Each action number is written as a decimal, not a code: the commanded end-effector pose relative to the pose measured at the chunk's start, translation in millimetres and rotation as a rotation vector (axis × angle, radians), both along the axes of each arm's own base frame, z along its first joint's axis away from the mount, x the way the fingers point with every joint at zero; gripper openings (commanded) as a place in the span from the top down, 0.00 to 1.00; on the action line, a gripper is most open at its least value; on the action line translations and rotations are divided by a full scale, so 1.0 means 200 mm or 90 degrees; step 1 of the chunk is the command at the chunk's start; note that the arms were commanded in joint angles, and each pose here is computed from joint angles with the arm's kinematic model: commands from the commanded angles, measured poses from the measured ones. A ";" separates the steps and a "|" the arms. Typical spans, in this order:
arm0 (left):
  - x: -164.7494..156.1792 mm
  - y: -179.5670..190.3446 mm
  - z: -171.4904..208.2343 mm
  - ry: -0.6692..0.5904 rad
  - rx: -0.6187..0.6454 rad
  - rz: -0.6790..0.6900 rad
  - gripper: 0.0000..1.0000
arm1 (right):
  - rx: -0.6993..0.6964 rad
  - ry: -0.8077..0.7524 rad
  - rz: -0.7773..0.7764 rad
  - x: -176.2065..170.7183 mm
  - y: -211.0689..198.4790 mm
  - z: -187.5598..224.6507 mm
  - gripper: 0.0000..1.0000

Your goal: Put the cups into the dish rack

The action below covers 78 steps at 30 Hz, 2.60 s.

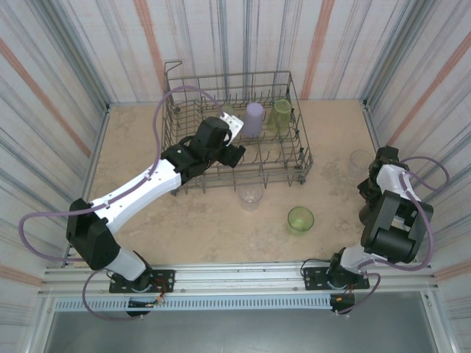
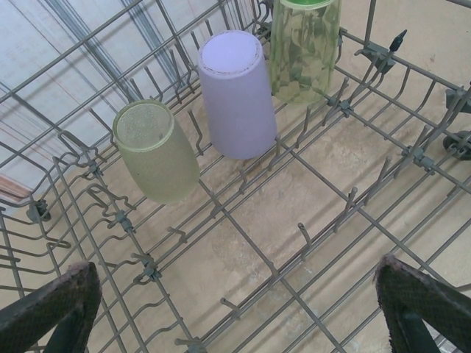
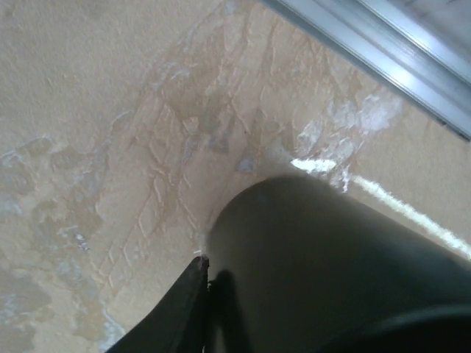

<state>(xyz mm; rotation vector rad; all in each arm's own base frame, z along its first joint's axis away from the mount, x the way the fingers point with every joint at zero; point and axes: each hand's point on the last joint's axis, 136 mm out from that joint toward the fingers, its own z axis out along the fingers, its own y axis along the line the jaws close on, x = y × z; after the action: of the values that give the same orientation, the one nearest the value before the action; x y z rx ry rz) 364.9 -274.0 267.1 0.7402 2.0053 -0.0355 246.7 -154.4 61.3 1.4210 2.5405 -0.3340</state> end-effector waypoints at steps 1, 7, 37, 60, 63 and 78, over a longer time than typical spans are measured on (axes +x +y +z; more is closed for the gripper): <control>0.00 0.01 0.02 -0.015 0.018 0.005 0.01 | 0.005 0.031 -0.011 -0.05 0.00 -0.05 0.87; 0.01 0.02 0.03 -0.021 0.021 0.010 0.01 | 0.014 0.012 0.000 -0.04 0.03 -0.05 1.00; -0.01 -0.01 0.01 -0.027 0.051 0.001 0.01 | -0.047 -0.203 0.087 0.15 0.13 0.62 1.00; -0.03 0.02 0.10 -0.048 0.041 0.003 0.01 | 0.067 -0.433 0.225 0.42 0.40 0.95 1.00; -0.03 0.02 0.10 -0.049 0.042 0.003 0.01 | 0.091 -0.470 0.244 0.46 0.45 0.99 1.00; -0.03 0.03 0.11 -0.055 0.047 0.008 0.01 | 0.197 -0.604 0.308 0.67 0.61 1.18 1.00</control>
<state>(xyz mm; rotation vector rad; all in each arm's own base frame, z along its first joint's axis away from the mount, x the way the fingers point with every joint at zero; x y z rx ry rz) 362.5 -273.5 269.8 0.7770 1.9725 0.0590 359.8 -44.0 245.8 0.8293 2.1659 0.5780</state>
